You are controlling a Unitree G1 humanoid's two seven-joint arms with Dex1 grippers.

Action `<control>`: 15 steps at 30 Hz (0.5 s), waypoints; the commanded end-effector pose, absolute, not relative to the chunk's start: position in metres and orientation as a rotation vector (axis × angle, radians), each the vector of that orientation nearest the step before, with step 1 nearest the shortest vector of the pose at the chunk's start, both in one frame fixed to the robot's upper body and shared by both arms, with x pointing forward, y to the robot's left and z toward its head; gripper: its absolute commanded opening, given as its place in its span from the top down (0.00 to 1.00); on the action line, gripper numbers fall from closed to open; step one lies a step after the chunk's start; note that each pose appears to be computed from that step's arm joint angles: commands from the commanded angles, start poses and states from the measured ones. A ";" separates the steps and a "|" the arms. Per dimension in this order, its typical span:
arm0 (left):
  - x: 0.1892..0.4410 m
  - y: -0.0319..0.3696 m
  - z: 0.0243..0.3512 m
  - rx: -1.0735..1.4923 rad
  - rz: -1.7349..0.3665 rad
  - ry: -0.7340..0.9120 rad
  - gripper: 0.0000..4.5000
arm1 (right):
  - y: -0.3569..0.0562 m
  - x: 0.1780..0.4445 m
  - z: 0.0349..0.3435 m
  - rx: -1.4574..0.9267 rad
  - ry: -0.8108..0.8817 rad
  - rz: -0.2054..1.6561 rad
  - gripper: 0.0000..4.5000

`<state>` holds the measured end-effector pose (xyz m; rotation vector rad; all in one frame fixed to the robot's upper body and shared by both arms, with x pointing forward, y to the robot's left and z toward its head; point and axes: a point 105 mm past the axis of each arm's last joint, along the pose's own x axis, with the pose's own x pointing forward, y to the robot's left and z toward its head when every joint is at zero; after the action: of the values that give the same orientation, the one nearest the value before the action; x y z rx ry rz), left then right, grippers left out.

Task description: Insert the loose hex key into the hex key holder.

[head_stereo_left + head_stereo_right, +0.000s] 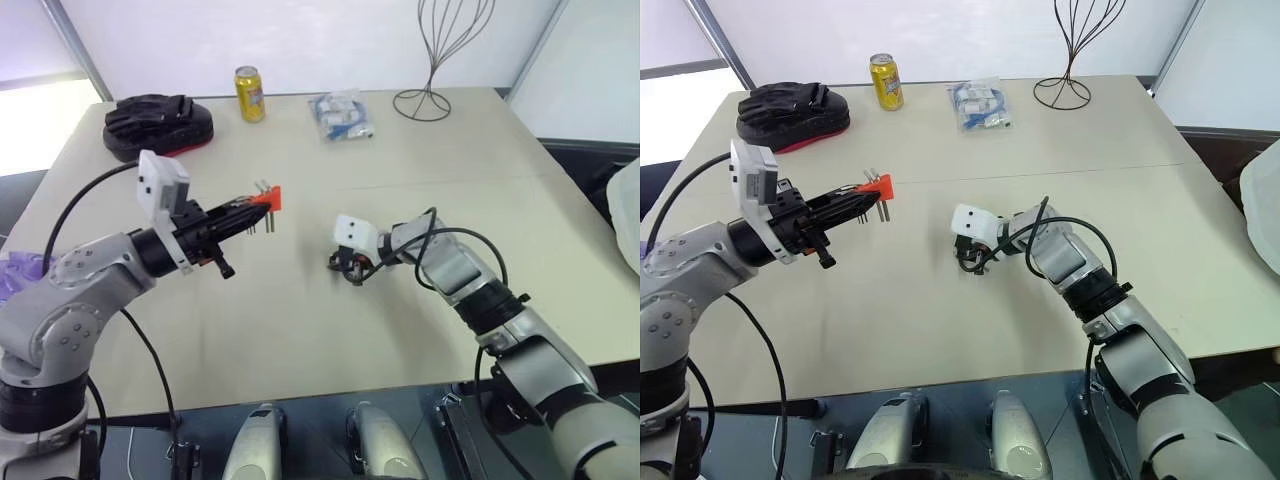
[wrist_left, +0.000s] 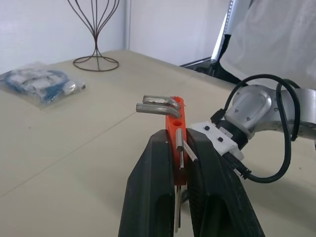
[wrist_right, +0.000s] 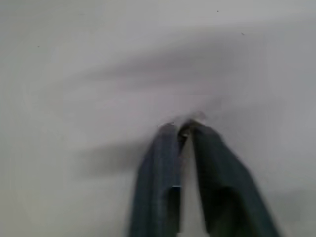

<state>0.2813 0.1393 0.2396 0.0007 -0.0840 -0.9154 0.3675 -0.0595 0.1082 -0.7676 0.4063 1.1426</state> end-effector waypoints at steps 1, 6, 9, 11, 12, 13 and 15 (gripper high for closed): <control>0.276 0.141 0.251 0.029 -0.917 -0.133 1.00 | -0.071 0.372 0.099 -0.790 0.464 1.091 0.99; 0.278 0.141 0.250 0.022 -0.917 -0.134 1.00 | -0.066 0.385 0.123 -0.722 0.264 0.990 0.99; 0.284 0.141 0.250 0.009 -0.901 -0.152 1.00 | -0.062 0.402 0.172 -0.582 -0.036 0.827 0.99; 0.286 0.141 0.250 0.003 -0.892 -0.160 1.00 | -0.067 0.407 0.198 -0.501 -0.179 0.729 0.99; 0.287 0.141 0.249 0.002 -0.891 -0.161 1.00 | -0.068 0.408 0.206 -0.477 -0.216 0.698 0.99; 0.289 0.140 0.249 0.000 -0.890 -0.164 1.00 | -0.074 0.410 0.228 -0.405 -0.300 0.630 0.99; 0.292 0.138 0.248 -0.001 -0.887 -0.168 1.00 | -0.083 0.410 0.255 -0.304 -0.393 0.541 0.99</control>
<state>0.2920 0.1398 0.2390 -0.0211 -0.1196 -0.8855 0.4141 -0.0770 0.2090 -0.3789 -0.2289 0.6157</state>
